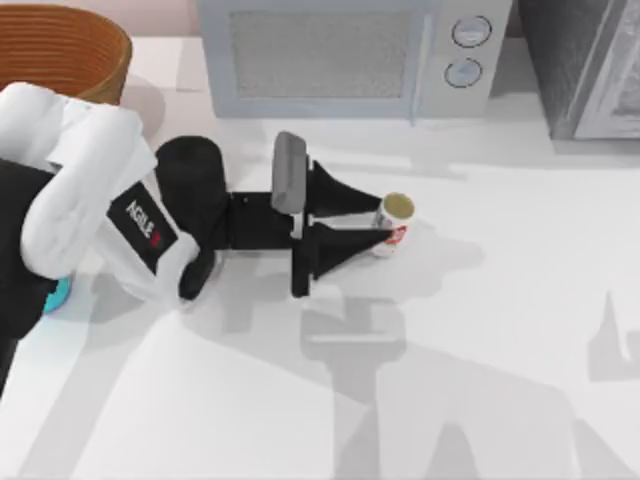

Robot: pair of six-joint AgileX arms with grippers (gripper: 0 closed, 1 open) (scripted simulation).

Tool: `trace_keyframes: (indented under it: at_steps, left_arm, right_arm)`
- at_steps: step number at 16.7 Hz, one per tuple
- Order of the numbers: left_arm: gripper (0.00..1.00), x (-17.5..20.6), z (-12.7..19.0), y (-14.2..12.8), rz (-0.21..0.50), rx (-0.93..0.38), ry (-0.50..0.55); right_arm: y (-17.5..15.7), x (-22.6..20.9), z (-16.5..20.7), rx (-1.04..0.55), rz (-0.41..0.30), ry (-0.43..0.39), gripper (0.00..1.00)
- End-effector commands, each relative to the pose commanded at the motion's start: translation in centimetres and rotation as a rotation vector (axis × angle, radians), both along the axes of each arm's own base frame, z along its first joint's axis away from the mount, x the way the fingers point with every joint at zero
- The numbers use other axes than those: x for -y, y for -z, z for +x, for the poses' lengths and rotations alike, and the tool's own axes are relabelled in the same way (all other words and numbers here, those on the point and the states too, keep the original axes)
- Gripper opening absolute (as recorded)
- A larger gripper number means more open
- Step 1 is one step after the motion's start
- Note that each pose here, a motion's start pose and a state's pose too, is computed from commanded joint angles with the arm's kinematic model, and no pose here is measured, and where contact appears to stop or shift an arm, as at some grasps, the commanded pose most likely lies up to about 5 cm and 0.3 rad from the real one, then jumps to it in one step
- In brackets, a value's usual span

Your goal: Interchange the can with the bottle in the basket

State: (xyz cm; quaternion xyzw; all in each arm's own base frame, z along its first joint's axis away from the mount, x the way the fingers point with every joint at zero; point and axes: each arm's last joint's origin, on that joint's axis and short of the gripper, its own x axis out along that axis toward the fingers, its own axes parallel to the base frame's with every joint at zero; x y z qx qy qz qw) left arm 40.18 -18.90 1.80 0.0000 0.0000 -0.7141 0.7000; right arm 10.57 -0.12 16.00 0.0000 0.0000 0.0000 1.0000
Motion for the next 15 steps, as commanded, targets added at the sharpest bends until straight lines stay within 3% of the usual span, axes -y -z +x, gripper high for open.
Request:
trace_keyframes:
  at_steps: [11,15]
  left_arm:
    - [0.98,0.0,0.0,0.0,0.0,0.0,0.0]
    - [1.0,0.0,0.0,0.0,0.0,0.0,0.0]
  right_arm:
    - [0.0,0.0,0.0,0.0,0.0,0.0,1.0]
    - [0.0,0.0,0.0,0.0,0.0,0.0,1.0]
